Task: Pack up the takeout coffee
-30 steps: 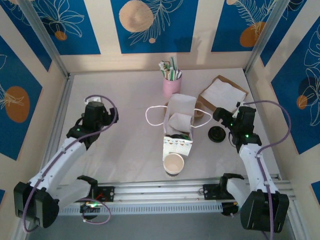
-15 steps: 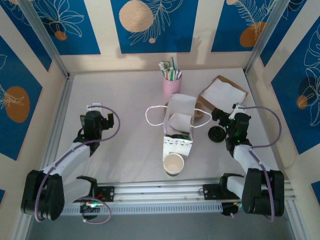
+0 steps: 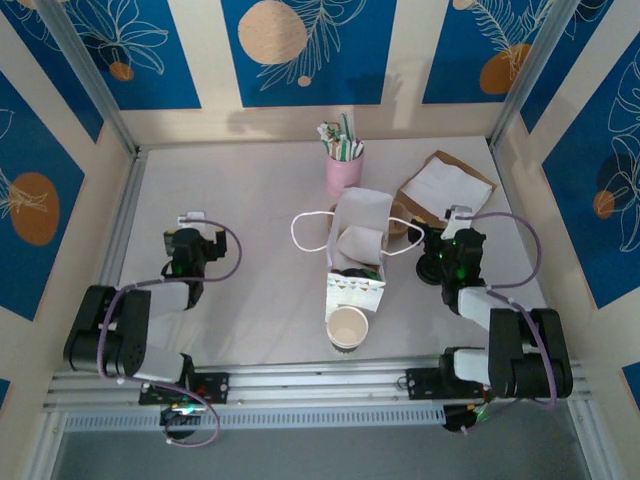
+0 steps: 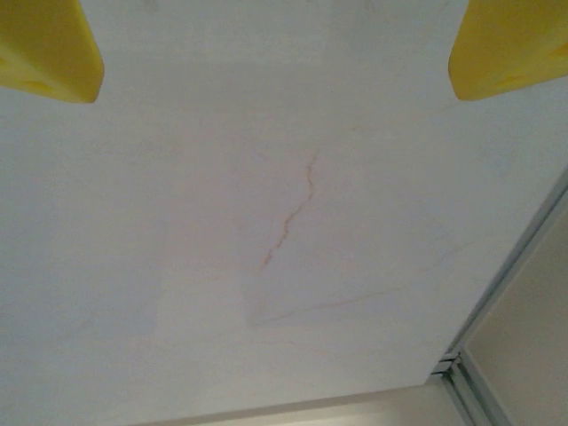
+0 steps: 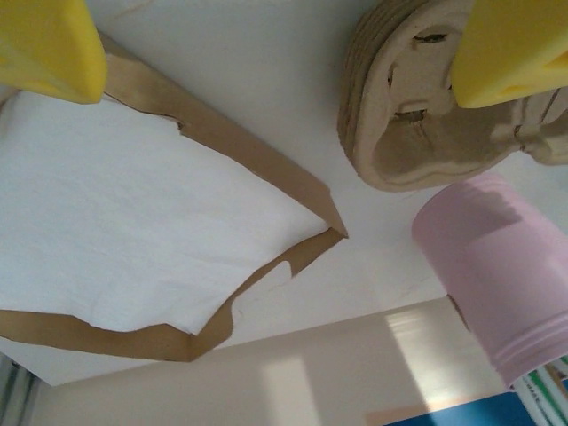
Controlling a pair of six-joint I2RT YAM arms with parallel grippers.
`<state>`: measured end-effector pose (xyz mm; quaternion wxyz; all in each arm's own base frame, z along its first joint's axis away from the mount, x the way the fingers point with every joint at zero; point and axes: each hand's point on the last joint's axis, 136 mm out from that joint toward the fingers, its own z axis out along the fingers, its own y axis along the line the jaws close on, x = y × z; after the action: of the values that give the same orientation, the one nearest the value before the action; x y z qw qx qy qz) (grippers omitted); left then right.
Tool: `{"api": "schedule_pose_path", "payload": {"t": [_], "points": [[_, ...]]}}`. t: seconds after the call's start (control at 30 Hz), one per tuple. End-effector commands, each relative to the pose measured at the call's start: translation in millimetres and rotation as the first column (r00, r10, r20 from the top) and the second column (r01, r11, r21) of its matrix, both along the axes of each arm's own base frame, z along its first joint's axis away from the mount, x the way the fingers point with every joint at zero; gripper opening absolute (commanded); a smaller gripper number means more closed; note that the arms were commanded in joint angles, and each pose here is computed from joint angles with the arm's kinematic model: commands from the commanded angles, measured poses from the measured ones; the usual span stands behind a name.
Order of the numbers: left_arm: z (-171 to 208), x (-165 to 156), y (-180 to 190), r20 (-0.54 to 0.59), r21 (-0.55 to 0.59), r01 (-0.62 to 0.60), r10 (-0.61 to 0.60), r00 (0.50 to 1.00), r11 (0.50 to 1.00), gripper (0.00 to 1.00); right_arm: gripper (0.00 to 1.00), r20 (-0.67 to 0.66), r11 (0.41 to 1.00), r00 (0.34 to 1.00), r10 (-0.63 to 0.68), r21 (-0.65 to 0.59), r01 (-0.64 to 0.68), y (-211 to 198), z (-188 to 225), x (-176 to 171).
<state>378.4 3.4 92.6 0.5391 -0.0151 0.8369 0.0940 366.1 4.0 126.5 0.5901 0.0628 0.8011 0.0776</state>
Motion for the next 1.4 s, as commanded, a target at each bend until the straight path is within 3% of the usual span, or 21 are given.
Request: {"api": "schedule_pose_path", "payload": {"t": [0.0, 0.2, 0.3, 0.53, 0.8, 1.37], "points": [[18.7, 11.5, -6.2, 0.099, -0.014, 0.048, -0.046, 0.994, 0.999, 1.00, 0.99, 0.048, 0.998, 0.999, 0.002, -0.068, 0.001, 2.1, -1.3, 4.5], [9.6, 12.8, -18.7, 0.110, -0.013, 0.124, -0.122, 0.986, 0.992, 1.00, 0.99, 0.062, 0.994, 0.998, 0.029, -0.107, -0.022, 10.5, -6.0, 3.4], [4.2, 11.2, -12.5, 0.137, -0.011, 0.089, -0.087, 0.987, 0.996, 1.00, 0.99, 0.062, 0.994, 0.998, 0.033, -0.107, -0.026, 11.1, -6.3, 3.5], [1.4, 14.3, -23.6, 0.105, -0.013, 0.157, -0.155, 0.982, 0.987, 1.00, 0.99, 0.065, 0.987, 0.991, 0.120, -0.118, -0.112, 25.2, -22.6, 11.0], [0.2, 16.8, -22.9, 0.093, -0.015, 0.152, -0.150, 0.984, 0.988, 1.00, 0.99, -0.069, 0.987, 0.990, 0.122, -0.094, -0.129, 24.0, -32.5, 29.9], [-0.1, 16.2, -23.2, 0.093, -0.015, 0.153, -0.151, 0.984, 0.988, 1.00, 0.99, -0.075, 0.988, 0.989, 0.129, -0.075, -0.134, 23.0, -32.9, 30.3]]}}
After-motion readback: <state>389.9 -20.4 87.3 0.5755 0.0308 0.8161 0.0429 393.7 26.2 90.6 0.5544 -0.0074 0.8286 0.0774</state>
